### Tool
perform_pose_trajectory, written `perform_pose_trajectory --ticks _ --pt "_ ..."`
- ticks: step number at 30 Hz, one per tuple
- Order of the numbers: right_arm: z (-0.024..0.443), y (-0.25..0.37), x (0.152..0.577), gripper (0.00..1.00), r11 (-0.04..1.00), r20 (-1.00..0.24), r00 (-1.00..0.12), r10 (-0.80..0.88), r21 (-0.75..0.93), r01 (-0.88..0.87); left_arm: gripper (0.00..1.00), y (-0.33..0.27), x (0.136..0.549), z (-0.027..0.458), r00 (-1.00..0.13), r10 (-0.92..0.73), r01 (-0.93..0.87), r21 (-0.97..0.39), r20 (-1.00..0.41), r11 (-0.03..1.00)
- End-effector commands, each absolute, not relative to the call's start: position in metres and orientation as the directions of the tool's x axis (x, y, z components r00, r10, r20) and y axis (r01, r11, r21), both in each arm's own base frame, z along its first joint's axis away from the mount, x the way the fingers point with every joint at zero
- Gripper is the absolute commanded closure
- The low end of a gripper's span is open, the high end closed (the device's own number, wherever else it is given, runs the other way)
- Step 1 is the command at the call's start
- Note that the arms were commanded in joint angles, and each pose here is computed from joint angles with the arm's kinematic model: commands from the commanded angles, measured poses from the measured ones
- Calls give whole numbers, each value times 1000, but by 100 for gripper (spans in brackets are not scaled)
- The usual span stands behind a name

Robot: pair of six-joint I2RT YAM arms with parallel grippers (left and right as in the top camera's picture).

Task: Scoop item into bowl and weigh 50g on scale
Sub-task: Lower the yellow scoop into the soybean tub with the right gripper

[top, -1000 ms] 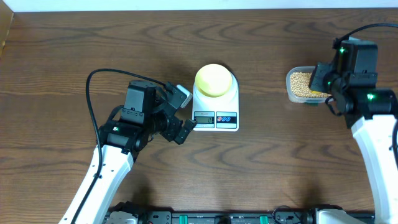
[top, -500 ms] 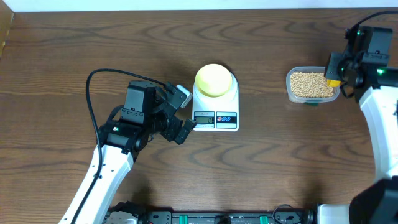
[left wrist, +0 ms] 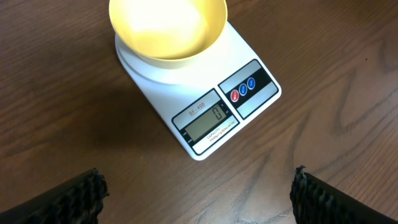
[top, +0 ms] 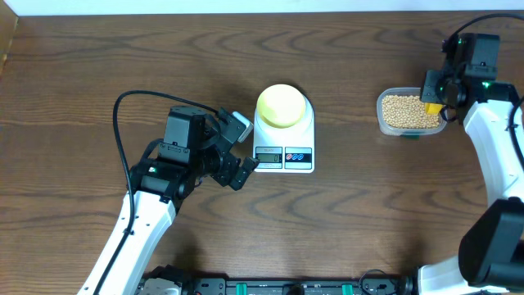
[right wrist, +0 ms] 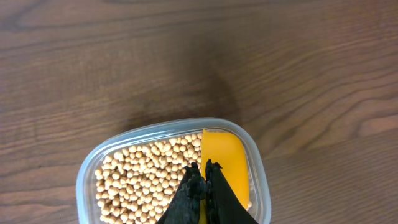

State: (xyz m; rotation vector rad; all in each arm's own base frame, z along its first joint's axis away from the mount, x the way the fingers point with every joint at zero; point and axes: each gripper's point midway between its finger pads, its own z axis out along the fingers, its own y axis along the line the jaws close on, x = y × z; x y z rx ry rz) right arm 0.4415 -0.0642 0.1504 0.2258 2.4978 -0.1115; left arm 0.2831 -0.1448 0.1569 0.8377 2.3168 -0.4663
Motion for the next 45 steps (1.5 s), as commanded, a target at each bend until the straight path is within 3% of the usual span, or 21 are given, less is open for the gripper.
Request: perform_pose_trajectory --ticks 1,16,32,45 --pt "153 -68 448 99 983 -602 -790 119 -38 177 3 -142 285 156 -612 442 657 -110 -656 746" --pt "121 -60 438 99 990 -508 -854 110 -21 140 3 -142 285 156 -612 442 657 -110 -656 746" --pt "111 -26 435 99 979 -461 -877 136 198 48 3 -142 285 156 -612 442 657 -110 -656 746" --pt "103 -44 424 99 927 -411 -872 266 356 115 3 -142 285 156 -612 442 657 -110 -656 746"
